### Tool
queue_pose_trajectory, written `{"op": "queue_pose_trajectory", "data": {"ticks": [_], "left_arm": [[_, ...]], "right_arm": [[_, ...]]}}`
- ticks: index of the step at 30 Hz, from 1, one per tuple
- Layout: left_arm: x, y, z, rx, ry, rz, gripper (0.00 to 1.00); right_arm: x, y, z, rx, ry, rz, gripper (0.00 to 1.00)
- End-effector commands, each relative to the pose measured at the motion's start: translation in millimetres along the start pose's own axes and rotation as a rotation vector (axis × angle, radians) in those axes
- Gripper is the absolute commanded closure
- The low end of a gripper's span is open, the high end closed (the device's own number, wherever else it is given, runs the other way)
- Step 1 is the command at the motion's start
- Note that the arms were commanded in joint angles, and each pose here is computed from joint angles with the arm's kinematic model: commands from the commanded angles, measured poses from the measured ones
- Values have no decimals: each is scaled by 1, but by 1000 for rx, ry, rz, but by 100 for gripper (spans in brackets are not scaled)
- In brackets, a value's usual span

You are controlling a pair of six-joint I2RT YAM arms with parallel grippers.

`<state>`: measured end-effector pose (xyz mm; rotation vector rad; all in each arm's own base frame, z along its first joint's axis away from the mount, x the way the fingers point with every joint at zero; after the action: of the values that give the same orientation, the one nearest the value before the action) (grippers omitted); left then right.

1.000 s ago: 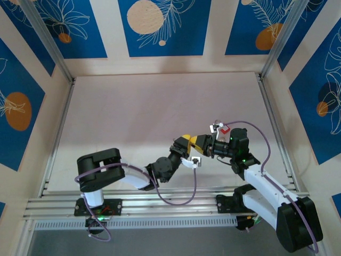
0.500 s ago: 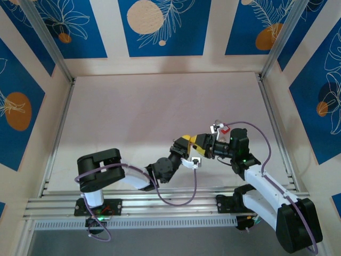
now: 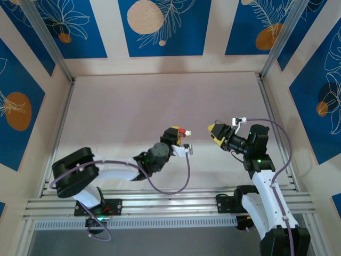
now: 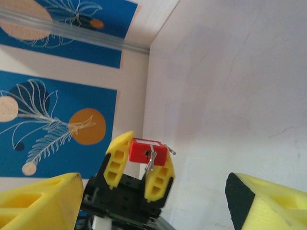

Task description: Unlock with the key

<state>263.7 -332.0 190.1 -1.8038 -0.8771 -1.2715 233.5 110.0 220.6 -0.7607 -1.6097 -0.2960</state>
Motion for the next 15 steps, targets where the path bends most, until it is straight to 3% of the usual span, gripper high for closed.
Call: {"op": "queue_pose_trajectory", "data": {"ticks": [1, 6, 12, 15], "left_arm": [[-11, 1, 15, 10, -193, 251, 79], [-29, 11, 36, 54, -283, 465, 75], [-47, 33, 55, 86, -357, 598, 72], [-62, 43, 61, 108, -321, 659, 70]], "right_arm": [[-11, -5, -1, 2, 25, 40, 21], [-25, -5, -1, -3, 58, 46, 21], [-29, -6, 1, 5, 61, 50, 21], [-30, -5, 2, 9, 62, 48, 22]]}}
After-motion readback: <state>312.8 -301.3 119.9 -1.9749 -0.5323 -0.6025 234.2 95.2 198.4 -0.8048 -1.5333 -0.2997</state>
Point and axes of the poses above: each hand's point on the last joint's axis, 136 mm out from that joint toward the fingers, its own y axis out along the fingers, its own x axis along the line the jaws close on, z = x × y, the point moved 2 cm from there along -y, back along the fingers, and after that the axes turned 5 degrees about y, right-handed, at the moved point
